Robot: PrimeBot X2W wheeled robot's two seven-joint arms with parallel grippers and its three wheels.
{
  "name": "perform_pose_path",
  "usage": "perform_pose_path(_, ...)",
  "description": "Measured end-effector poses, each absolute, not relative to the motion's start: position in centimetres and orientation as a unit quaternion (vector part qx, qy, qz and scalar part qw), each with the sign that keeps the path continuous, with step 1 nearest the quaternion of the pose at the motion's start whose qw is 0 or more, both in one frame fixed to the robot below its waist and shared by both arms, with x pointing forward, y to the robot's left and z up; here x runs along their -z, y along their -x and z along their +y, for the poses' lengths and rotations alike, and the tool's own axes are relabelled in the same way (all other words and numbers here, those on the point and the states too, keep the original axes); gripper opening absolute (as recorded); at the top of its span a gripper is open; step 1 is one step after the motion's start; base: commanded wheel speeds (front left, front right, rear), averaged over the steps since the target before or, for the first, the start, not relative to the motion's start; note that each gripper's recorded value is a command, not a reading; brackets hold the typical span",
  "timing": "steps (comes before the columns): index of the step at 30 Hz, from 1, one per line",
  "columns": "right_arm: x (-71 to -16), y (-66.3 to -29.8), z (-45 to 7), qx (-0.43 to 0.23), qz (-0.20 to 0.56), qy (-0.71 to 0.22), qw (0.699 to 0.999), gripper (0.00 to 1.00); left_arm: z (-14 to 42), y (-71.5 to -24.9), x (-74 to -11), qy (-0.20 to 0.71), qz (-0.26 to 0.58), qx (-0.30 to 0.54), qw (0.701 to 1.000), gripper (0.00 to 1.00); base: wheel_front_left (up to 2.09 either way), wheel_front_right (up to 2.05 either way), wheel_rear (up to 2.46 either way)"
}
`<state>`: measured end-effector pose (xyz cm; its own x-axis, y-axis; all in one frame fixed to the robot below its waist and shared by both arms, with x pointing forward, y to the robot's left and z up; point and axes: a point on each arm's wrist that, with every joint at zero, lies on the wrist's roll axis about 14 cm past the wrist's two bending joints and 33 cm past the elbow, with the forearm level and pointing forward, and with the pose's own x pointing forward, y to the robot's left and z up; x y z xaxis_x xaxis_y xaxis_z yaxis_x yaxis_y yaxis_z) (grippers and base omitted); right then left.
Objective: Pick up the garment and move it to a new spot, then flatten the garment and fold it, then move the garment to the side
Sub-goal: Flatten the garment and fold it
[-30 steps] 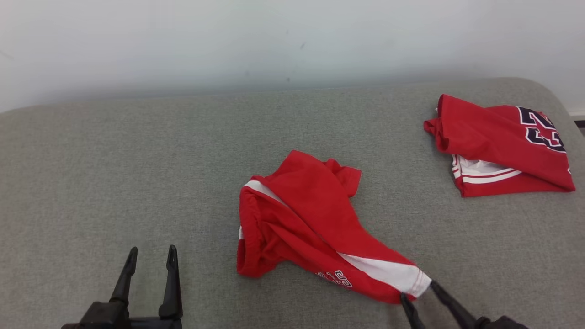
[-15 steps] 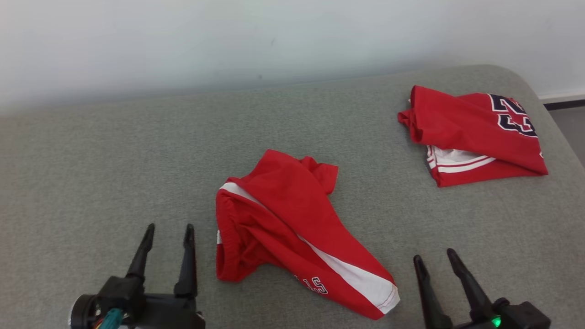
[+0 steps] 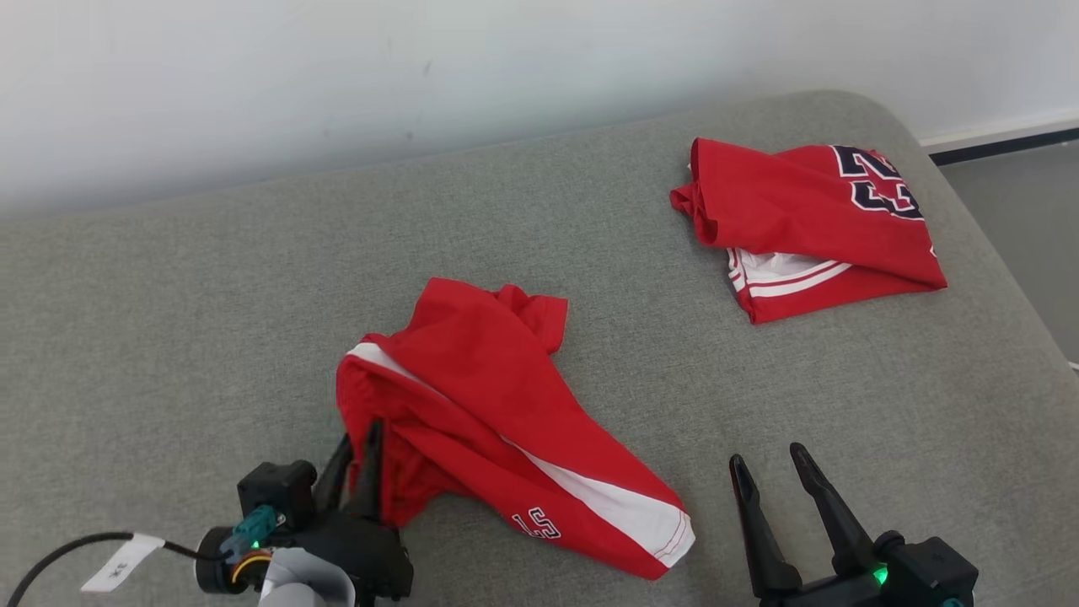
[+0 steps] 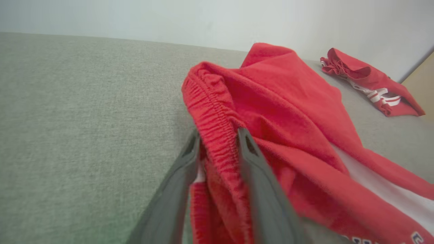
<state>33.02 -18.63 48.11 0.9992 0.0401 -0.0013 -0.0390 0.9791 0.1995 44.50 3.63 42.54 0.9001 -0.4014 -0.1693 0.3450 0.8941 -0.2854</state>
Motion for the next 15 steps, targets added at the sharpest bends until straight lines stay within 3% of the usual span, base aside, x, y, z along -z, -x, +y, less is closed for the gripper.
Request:
perform_pose_path(9,-49.3,-34.7,-15.5,-0.08,-0.015,-0.097,0.992,1.0,6.1,-45.6,-50.7,0.095,-0.019,0.197,0.976,0.0,0.0,0.0,0.0)
perform_pose_path(15,-49.5,-35.5,-13.7,-0.114,-0.016,-0.095,0.989,1.0,6.1,-40.3,-48.3,0.076,0.013,0.237,0.968,0.0,0.0,0.0,0.0)
